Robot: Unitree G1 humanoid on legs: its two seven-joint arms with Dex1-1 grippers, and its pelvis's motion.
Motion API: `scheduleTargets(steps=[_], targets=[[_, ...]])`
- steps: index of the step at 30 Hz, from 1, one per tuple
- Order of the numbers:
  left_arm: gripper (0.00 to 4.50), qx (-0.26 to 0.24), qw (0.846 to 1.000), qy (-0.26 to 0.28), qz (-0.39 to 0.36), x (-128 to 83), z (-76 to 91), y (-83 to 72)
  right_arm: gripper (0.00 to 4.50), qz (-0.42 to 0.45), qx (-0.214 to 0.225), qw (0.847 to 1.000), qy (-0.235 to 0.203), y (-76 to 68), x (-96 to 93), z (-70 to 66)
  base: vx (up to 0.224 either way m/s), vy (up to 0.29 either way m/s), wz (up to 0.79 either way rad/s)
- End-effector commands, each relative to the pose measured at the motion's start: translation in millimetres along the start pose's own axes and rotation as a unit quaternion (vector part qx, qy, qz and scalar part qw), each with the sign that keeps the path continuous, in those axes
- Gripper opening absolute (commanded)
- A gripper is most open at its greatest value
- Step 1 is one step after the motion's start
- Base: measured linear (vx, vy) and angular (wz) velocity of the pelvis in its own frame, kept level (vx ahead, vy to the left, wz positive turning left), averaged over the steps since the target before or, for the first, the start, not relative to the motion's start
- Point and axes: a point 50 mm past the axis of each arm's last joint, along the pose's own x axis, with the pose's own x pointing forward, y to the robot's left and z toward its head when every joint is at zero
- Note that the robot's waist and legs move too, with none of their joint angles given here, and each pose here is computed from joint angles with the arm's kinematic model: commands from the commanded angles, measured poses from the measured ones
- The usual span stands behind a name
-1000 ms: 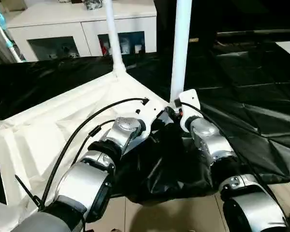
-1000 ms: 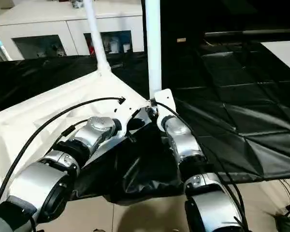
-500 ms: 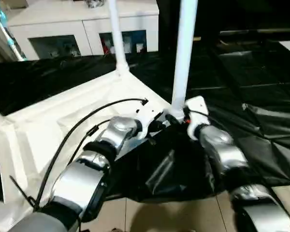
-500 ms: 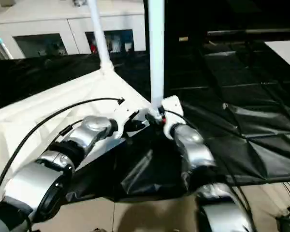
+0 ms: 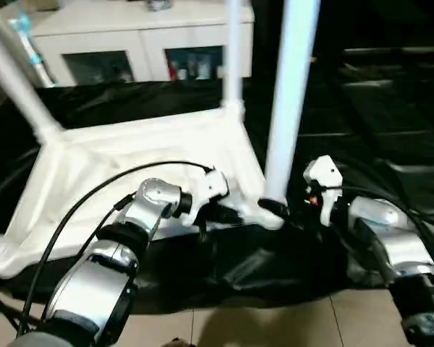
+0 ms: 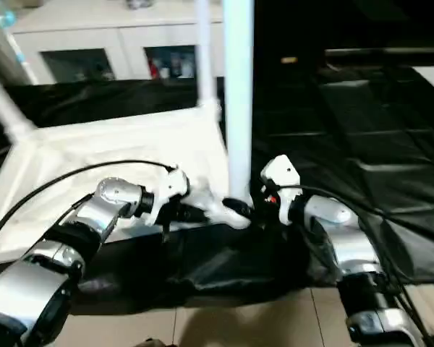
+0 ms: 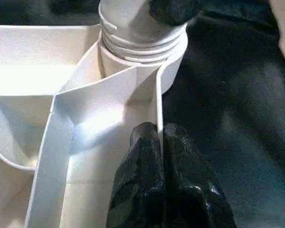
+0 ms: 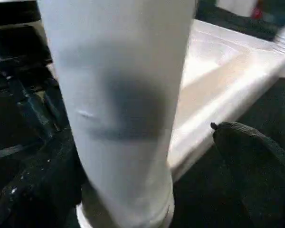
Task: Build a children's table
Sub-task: Rotate leg to tighten
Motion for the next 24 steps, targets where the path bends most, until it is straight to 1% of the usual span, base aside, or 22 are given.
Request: scheduleTargets(steps=[1, 3, 6, 13, 14, 15, 17, 20, 24], targets=[[0.00, -0.003, 1.000, -0.008, -0.021, 0.6, -3.2, -4.8, 4.45, 0.020, -0.003, 1.000, 0.011, 3.5, -0.4, -0.4, 0.000, 0.000, 0.00], [0.00, -0.002, 1.000, -0.007, -0.020, -0.5, -3.5, -4.7, 4.45, 0.024, -0.008, 0.999, 0.029, 4.5, 1.2, -4.0, 0.000, 0.000, 0.00], [0.00, -0.002, 1.000, -0.008, -0.021, -1.1, -2.7, -4.9, 4.45, 0.029, -0.010, 0.999, 0.037, 5.3, 2.2, -5.7, 0.000, 0.000, 0.00], [0.00, -0.001, 1.000, -0.010, -0.022, -1.4, -0.8, -4.8, 4.45, 0.026, -0.005, 0.999, 0.034, 5.6, 4.0, -5.2, 0.000, 0.000, 0.00], [0.00, 0.000, 1.000, -0.009, -0.021, -1.3, -0.7, -4.8, 4.30, 0.020, -0.006, 0.999, 0.035, 4.8, 4.2, -5.5, 0.000, 0.000, 0.00], [0.00, 0.000, 1.000, -0.009, -0.022, -1.2, -0.6, -4.8, 4.30, 0.018, -0.005, 0.999, 0.037, 4.3, 4.3, -6.1, 0.000, 0.000, 0.00], [0.00, 0.000, 1.000, -0.009, -0.022, -1.0, -0.4, -4.8, 4.02, 0.015, -0.005, 0.999, 0.040, 3.6, 4.3, -7.3, 0.000, 0.000, 0.00], [0.00, -0.001, 1.000, -0.008, -0.022, -0.9, -0.1, -4.8, 3.83, 0.015, -0.002, 0.999, 0.041, 3.3, 4.1, -7.8, 0.000, 0.000, 0.00], [0.00, -0.001, 1.000, -0.008, -0.022, -0.7, 0.1, -4.9, 3.46, 0.016, -0.002, 0.999, 0.041, 3.4, 3.9, -8.1, 0.000, 0.000, 0.00]])
